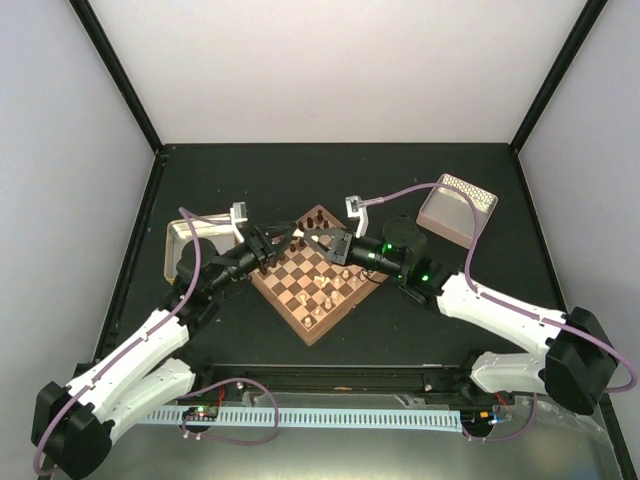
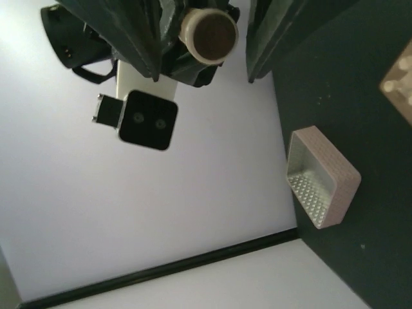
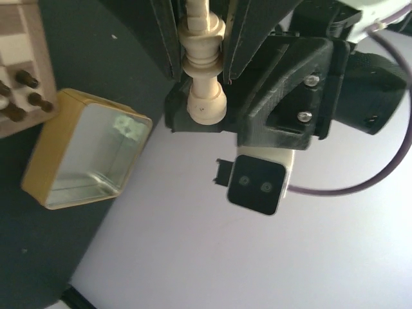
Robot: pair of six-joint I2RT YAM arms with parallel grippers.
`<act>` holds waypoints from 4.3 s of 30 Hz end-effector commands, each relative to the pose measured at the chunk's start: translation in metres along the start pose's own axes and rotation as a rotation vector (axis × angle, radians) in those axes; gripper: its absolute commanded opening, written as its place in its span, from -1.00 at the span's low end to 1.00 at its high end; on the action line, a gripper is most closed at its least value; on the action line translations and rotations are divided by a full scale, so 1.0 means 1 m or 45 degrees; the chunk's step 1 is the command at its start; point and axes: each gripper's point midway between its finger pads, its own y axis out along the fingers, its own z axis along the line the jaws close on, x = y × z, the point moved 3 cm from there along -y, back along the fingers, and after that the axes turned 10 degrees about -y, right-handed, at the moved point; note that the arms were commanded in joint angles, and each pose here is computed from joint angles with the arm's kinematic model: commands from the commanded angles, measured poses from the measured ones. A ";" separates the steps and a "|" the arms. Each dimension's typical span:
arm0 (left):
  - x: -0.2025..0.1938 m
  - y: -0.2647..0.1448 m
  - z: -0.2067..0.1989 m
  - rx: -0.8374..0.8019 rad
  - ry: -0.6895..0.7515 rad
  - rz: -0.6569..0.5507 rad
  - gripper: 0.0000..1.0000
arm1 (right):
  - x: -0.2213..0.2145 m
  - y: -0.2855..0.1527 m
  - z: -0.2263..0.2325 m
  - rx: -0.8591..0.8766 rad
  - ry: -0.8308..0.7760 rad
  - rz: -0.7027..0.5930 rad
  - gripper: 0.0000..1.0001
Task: Set up the chess pieces on the board
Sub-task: Place the chess piece on the chessboard, then pick up the chess piece from the chessboard.
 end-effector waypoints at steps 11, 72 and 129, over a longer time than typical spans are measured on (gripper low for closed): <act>0.031 -0.035 0.060 0.652 0.738 -0.180 0.22 | -0.069 -0.077 -0.110 -0.923 -0.181 0.831 -0.98; 0.040 -0.051 0.069 0.829 0.960 -0.184 0.32 | -0.081 -0.009 -0.148 -1.216 -0.394 1.351 -0.28; 0.044 -0.070 0.112 0.925 0.764 -0.259 0.10 | -0.106 0.077 -0.192 -0.986 -0.732 1.334 -0.83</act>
